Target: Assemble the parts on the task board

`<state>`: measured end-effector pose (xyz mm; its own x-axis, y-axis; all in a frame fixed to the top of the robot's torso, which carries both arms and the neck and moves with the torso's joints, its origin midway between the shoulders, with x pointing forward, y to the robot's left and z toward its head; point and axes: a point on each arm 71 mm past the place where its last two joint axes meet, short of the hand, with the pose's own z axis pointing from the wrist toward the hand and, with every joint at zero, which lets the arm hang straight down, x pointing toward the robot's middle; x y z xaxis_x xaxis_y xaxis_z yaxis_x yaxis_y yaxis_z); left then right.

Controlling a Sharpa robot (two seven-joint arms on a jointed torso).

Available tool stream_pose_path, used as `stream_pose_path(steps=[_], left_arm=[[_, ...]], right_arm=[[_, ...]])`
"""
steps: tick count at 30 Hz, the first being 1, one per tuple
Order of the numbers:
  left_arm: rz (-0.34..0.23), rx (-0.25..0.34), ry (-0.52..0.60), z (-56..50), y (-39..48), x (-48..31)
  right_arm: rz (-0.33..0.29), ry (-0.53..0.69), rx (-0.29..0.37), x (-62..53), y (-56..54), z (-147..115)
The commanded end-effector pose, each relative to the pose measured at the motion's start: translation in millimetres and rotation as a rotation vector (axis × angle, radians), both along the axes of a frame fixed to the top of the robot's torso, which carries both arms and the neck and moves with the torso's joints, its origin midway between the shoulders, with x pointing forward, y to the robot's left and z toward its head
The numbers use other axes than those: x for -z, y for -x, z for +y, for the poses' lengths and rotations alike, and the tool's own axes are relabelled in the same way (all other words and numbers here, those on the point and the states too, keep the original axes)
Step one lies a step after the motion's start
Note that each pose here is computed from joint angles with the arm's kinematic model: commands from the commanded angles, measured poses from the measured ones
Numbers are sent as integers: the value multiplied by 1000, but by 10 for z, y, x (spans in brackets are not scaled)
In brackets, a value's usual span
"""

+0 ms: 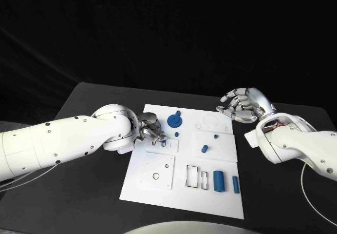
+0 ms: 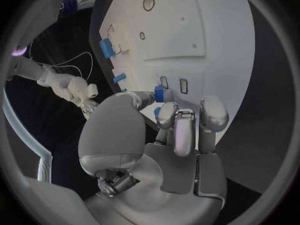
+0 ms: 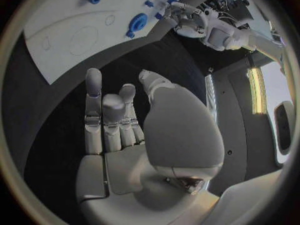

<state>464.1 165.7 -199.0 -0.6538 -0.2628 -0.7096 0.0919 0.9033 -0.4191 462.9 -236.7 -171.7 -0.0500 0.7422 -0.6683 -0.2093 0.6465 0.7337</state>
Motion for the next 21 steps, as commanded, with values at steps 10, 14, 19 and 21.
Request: stream_pose_path(steps=[10, 14, 19, 21], left_arm=[[-22, 43, -52, -44, -1, 24], [-12, 56, -65, -52, 9, 34], [-1, 69, -76, -59, 20, 42], [1, 73, -79, -64, 25, 44]], right_arm=[[-5, 1, -14, -4, 5, 13], [-4, 1, -14, -4, 6, 12], [-4, 1, -15, -4, 7, 12], [-4, 1, -15, -4, 8, 13]])
